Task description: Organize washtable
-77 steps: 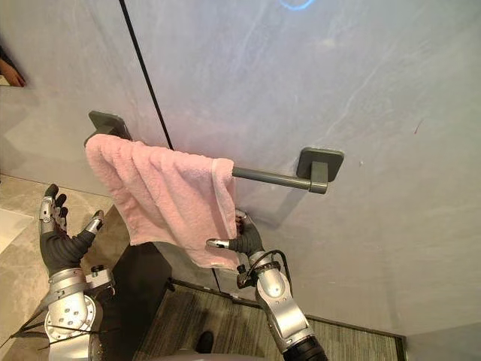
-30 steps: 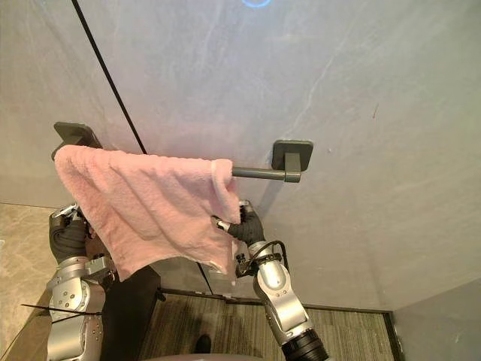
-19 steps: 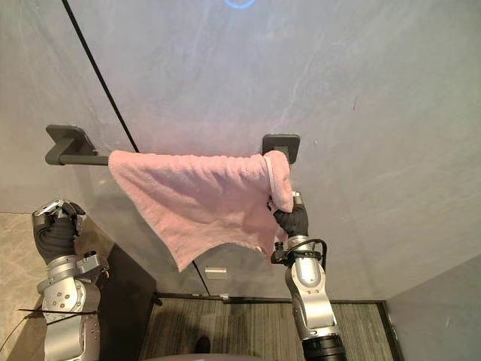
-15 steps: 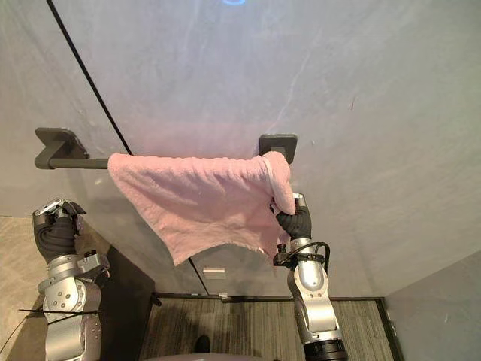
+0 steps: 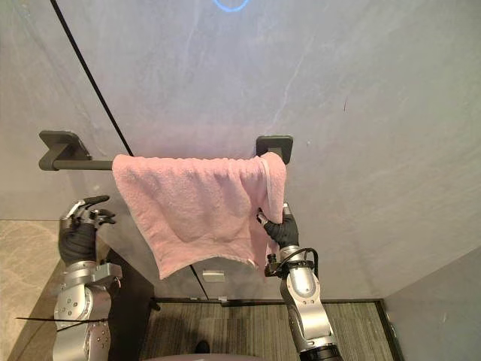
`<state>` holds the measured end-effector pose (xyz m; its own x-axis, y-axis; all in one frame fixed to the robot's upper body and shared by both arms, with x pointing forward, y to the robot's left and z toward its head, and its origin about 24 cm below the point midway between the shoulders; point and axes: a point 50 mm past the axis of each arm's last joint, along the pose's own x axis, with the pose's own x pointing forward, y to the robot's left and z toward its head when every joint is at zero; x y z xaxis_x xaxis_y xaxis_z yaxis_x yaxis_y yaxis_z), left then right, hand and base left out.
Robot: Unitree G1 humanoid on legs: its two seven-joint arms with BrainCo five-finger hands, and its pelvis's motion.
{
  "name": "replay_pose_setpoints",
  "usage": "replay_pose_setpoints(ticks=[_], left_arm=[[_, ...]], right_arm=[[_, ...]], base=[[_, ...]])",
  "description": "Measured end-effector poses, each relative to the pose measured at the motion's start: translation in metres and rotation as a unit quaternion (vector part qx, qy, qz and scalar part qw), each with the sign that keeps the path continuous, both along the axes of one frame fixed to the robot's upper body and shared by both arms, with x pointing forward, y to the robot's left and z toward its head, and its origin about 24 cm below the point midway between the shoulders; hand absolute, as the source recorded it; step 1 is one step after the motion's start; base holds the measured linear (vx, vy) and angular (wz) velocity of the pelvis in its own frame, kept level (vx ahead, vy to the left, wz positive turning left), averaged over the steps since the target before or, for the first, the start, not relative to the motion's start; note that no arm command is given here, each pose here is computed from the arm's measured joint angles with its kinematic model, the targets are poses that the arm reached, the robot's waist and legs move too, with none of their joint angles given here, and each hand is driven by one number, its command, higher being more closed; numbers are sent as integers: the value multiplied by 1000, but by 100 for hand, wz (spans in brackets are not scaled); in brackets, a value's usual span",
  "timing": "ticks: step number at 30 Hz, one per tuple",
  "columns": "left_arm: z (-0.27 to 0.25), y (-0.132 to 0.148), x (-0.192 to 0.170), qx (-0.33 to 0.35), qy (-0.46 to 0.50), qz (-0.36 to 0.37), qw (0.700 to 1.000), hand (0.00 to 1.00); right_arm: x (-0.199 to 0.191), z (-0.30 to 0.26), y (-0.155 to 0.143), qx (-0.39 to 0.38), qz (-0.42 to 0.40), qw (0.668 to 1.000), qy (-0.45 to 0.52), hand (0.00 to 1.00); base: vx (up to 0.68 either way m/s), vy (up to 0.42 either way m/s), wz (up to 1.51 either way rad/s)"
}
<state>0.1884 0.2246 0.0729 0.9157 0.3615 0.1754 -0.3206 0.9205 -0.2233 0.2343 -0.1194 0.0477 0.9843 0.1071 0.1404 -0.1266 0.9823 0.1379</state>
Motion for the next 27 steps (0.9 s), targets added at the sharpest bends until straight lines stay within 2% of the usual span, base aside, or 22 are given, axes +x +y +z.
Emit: replay_pose_setpoints(ticks=[4, 7, 15, 22, 23, 27], left_arm=[[-5, -12, -1, -25, 5, -93, 995, 0], [-8, -17, -3, -36, 9, -133, 991, 0], [-14, -31, -1, -29, 30, -194, 980, 0], [-17, -32, -1, -6, 52, -235, 971, 0], [-17, -34, 0, -3, 53, -243, 969, 100], [-7, -40, 11, 4, 29, -255, 966, 100]], right_arm=[[-1, -5, 8, 2, 20, 1000, 11, 0], [-2, -11, 11, 8, 34, 999, 23, 0], [-4, -13, 17, 7, 60, 998, 28, 0], [-7, -18, 16, -5, 68, 997, 40, 0], [-7, -18, 16, -5, 69, 997, 40, 0], [-7, -19, 15, -9, 72, 997, 40, 0]], base=[[0, 0, 0], [0, 0, 0], [-7, -2, -4], [-4, -5, -11], [-2, -9, -4], [0, 0, 0]])
